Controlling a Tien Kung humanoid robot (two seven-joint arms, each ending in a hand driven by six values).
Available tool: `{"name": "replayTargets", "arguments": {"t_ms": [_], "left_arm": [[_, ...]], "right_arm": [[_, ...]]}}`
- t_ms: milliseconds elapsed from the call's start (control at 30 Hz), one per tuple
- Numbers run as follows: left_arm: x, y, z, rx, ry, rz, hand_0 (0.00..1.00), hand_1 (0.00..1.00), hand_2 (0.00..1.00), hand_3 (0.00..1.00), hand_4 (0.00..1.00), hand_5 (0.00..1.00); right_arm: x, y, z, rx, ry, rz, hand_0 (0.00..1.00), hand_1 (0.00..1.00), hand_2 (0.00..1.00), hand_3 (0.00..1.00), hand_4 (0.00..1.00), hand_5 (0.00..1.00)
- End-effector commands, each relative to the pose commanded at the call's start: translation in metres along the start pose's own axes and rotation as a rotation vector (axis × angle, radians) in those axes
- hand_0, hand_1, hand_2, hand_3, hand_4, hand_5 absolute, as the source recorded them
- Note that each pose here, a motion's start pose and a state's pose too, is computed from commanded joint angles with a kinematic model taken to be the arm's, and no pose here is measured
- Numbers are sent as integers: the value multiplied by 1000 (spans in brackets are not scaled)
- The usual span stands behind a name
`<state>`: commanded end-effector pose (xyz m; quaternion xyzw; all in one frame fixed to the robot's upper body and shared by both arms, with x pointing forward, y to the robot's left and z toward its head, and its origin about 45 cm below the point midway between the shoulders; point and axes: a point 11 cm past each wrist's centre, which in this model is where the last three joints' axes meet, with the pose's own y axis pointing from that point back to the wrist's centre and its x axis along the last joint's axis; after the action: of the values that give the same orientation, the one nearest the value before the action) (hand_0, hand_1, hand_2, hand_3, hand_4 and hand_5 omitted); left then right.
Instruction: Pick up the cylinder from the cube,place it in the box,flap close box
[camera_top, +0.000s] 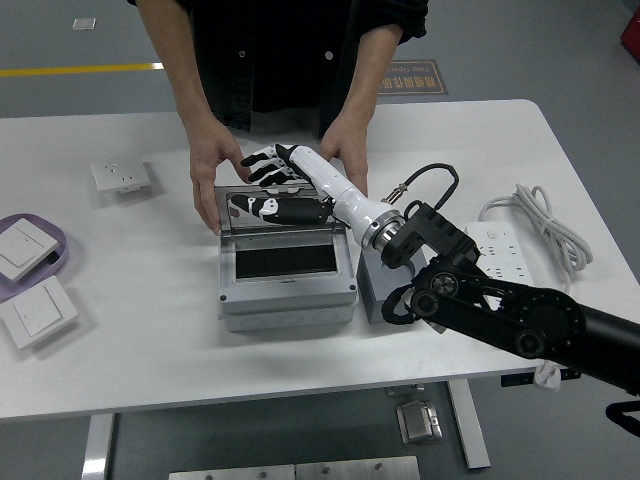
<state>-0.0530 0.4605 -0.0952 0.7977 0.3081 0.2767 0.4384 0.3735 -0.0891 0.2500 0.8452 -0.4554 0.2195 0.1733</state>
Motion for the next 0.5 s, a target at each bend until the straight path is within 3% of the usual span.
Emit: {"name": "replayTargets", "arguments": {"t_ms": [267,500], "left_arm": [[0,0,1,-2,-1,0,636,621,541,627,707,339],[2,1,3,-5,-2,1,635,620,541,627,707,339]], "right_arm": [[13,-8,5,-13,38,39,722,637,649,675,762,403],[12,-9,9,-21,46,36,721,634,644,671,755,401]]}}
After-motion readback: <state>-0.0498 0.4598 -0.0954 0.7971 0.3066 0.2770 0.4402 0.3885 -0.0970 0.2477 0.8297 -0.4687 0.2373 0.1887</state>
